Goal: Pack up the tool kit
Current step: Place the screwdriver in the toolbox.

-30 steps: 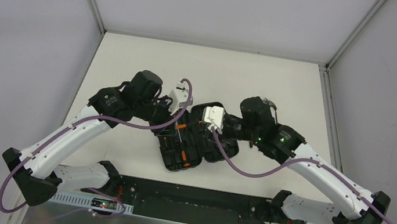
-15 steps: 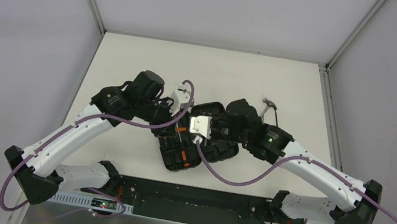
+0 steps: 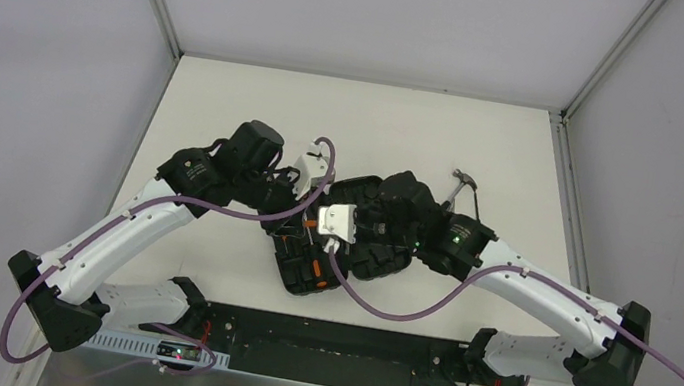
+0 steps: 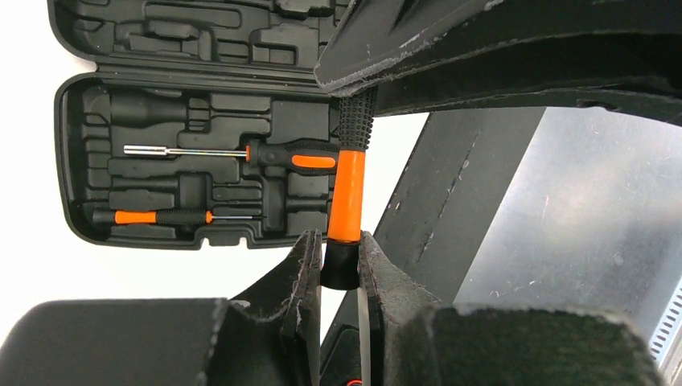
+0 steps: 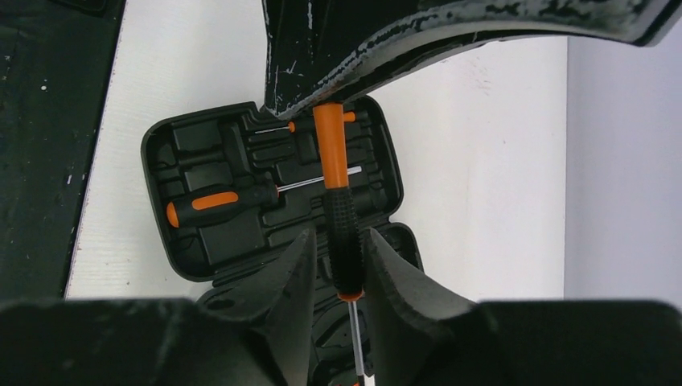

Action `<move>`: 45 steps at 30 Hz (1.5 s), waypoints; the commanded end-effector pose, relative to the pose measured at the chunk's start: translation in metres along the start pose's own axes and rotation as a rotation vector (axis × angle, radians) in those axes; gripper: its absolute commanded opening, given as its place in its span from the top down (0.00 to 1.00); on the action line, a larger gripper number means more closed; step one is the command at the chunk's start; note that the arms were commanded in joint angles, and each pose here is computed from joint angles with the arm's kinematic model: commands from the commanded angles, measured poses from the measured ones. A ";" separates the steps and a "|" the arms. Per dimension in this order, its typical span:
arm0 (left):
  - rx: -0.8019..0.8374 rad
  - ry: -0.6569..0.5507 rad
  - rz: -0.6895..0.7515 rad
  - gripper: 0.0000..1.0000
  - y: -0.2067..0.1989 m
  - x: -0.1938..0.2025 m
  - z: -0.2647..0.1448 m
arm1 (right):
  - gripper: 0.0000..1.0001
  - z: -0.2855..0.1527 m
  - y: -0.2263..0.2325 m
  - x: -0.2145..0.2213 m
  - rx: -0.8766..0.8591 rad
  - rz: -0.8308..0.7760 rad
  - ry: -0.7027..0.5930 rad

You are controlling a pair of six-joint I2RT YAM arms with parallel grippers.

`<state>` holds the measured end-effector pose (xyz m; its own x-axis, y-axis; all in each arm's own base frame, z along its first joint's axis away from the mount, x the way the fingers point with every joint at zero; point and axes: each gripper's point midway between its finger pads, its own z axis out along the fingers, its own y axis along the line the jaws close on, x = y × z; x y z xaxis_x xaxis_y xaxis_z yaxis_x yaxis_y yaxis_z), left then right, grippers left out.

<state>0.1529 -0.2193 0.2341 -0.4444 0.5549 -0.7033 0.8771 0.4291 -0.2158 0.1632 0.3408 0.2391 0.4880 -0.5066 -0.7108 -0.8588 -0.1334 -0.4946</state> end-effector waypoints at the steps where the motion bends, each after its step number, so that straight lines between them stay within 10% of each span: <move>1: 0.018 -0.033 0.037 1.00 -0.005 -0.011 -0.007 | 0.75 -0.004 -0.008 -0.018 0.007 -0.024 -0.035; 7: -0.074 -0.023 0.012 0.95 0.010 -0.008 -0.009 | 1.00 -0.001 -0.006 -0.018 -0.005 0.041 -0.025; 20: -0.971 -0.317 -0.382 0.03 0.145 0.000 -0.098 | 1.00 0.047 -0.045 -0.004 0.302 0.921 0.116; 30: -1.326 -0.457 -0.681 0.01 0.186 0.061 -0.150 | 1.00 0.109 -0.045 0.037 0.555 1.459 0.136; 45: -1.402 -0.478 -0.683 0.01 0.192 0.080 -0.159 | 1.00 0.176 -0.004 0.088 0.500 1.457 0.323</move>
<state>0.2537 0.0151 0.2374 -0.3768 -0.1301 -0.9171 -0.3770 0.9259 0.0235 0.2357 0.4288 0.0792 -0.7968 -0.1266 -0.5908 -0.3656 0.8795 0.3046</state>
